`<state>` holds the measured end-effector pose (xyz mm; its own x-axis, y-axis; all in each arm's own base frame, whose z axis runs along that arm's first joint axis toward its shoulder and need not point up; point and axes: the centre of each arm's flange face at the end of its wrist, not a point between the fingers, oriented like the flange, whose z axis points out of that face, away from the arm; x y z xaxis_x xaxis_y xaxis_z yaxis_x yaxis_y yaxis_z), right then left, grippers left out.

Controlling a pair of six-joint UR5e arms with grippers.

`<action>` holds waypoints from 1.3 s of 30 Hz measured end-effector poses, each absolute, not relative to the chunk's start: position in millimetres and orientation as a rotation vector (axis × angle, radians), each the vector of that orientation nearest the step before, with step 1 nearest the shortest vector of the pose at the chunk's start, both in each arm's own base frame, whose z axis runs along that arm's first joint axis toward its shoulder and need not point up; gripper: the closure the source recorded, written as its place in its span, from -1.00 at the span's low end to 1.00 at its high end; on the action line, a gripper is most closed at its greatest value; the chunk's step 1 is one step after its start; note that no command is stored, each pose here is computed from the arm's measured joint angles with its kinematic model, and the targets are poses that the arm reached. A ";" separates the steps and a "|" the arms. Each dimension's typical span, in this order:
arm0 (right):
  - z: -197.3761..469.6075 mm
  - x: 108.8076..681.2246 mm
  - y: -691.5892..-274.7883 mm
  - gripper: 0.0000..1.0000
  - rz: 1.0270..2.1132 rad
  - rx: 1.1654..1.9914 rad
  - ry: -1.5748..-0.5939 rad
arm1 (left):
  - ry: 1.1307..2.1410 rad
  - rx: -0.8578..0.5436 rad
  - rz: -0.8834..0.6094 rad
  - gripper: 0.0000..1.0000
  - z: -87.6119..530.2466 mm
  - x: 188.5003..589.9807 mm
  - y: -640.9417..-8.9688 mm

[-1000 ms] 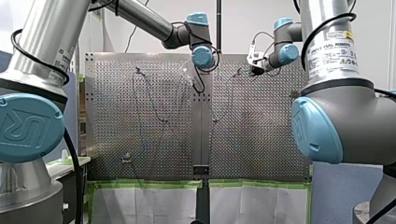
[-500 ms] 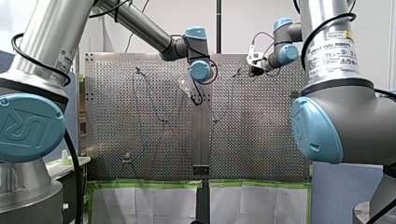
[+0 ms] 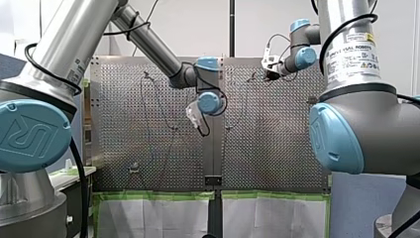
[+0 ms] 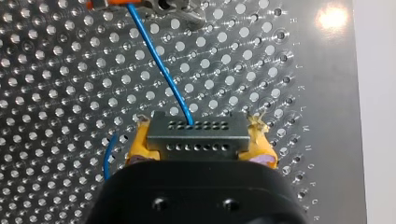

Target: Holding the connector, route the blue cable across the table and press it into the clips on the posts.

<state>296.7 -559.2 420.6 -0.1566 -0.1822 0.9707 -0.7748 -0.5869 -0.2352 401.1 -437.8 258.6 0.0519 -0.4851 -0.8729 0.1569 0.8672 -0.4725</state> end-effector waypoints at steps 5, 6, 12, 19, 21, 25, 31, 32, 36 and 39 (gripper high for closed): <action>419.1 296.3 -559.6 1.00 1.790 1.676 -1.086 | 1.438 -0.282 -0.498 -1.00 244.7 393.9 -429.8; 418.5 296.3 -559.7 1.00 1.790 1.676 -1.087 | 1.438 -0.282 -0.497 -1.00 241.9 392.4 -428.4; 416.2 295.5 -560.2 1.00 1.786 1.678 -1.091 | 1.438 -0.283 -0.497 -1.00 223.4 381.7 -419.1; 415.3 294.6 -561.0 1.00 1.785 1.677 -1.094 | 1.437 -0.284 -0.496 -1.00 205.3 371.6 -407.7; 415.1 294.1 -561.3 1.00 1.784 1.677 -1.095 | 1.437 -0.285 -0.493 -1.00 199.8 369.1 -403.5; 415.0 292.9 -562.0 1.00 1.782 1.675 -1.096 | 1.436 -0.293 -0.485 -1.00 189.8 365.1 -394.1; 414.9 292.1 -562.4 1.00 1.782 1.674 -1.099 | 1.433 -0.304 -0.471 -1.00 173.3 357.7 -377.4; 414.9 292.0 -562.5 1.00 1.782 1.674 -1.099 | 1.432 -0.306 -0.469 -1.00 170.0 355.8 -373.9; 414.9 291.9 -562.6 1.00 1.782 1.674 -1.099 | 1.430 -0.313 -0.461 -1.00 160.0 349.5 -363.2; 414.9 291.9 -562.6 1.00 1.781 1.674 -1.098 | 1.429 -0.318 -0.455 -1.00 153.0 344.7 -355.5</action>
<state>291.9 -562.6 414.9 -0.1558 -0.1889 0.9696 -0.7813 -0.5771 -0.2379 344.7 -355.5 153.0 0.0788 -0.4824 -0.8724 0.1105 0.8739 -0.4733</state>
